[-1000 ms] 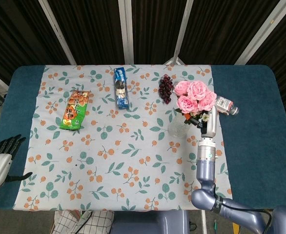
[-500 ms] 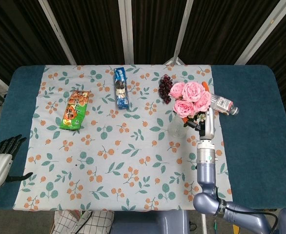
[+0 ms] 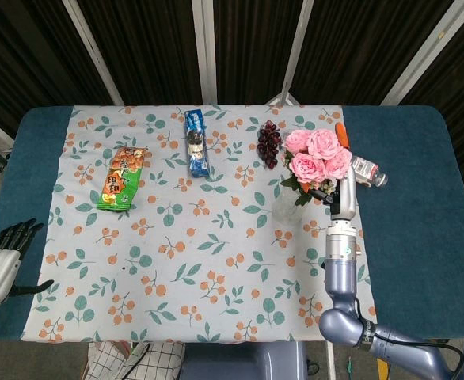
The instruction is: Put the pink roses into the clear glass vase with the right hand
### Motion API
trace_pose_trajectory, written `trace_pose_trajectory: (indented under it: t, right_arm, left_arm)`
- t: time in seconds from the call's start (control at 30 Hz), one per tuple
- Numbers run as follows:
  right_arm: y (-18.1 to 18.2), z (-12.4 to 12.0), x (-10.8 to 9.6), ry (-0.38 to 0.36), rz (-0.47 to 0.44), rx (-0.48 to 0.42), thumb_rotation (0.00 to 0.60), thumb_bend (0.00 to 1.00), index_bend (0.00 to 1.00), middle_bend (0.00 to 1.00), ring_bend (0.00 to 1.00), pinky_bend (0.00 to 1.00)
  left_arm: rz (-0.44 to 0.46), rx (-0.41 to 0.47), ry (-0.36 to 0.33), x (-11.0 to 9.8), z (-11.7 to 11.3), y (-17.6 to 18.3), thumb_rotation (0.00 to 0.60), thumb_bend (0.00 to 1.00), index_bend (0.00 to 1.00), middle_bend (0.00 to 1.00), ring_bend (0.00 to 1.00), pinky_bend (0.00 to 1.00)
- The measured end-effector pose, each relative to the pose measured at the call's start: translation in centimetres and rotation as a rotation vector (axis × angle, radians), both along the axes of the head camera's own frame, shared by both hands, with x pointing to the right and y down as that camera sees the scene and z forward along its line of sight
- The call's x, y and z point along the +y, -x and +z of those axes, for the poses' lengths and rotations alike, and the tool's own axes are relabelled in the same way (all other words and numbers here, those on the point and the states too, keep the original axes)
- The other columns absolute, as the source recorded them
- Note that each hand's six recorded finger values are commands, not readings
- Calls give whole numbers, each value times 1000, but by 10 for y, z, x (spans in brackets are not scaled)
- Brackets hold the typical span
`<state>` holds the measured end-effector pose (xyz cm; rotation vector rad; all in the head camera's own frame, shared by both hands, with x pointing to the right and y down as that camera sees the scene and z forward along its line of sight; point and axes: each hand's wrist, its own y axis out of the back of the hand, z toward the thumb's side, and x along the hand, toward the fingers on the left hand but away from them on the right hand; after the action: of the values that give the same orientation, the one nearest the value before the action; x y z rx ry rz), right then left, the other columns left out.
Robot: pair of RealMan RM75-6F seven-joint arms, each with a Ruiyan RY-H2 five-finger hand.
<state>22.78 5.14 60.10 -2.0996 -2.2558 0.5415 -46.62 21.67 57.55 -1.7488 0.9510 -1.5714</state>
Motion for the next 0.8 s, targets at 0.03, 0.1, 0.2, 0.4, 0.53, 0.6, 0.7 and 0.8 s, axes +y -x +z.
trace_pose_trajectory:
  t: [0.03, 0.1, 0.2, 0.4, 0.53, 0.6, 0.7, 0.8]
  right_arm:
    - [-1, -1, 0, 0, 0, 2, 600, 390, 0, 210, 248, 269]
    - [-3, -2, 0, 1, 0, 7, 600, 390, 0, 200, 238, 250]
    - [-6, -1, 2, 16, -4, 19, 600, 389, 0, 185, 224, 227]
    - [-11, 6, 8, 63, -18, 47, 600, 390, 0, 142, 178, 182]
    - [-14, 6, 14, 90, -53, 78, 600, 390, 0, 75, 108, 120]
    - [-14, 5, 16, 100, -73, 91, 600, 390, 0, 32, 65, 83]
    - [-16, 2, 19, 113, -103, 117, 600, 379, 0, 0, 10, 26]
    - [-18, 0, 22, 130, -139, 146, 600, 354, 0, 0, 0, 0]
  left_arm:
    - [0, 0, 0, 0, 0, 0, 600, 0, 0, 0, 0, 0]
    - [0, 1, 0, 0, 0, 0, 600, 0, 0, 0, 0, 0]
    - [2, 1, 0, 0, 0, -1, 600, 0, 0, 0, 0, 0]
    - [3, 4, 1, 0, 0, -2, 600, 0, 0, 0, 0, 0]
    - [4, 7, 1, 0, 0, -2, 600, 0, 0, 0, 0, 0]
    - [5, 8, 2, 0, 0, -3, 600, 0, 0, 0, 0, 0]
    - [5, 11, 3, 0, 0, -3, 600, 0, 0, 0, 0, 0]
    - [6, 12, 3, 0, 0, -3, 600, 0, 0, 0, 0, 0]
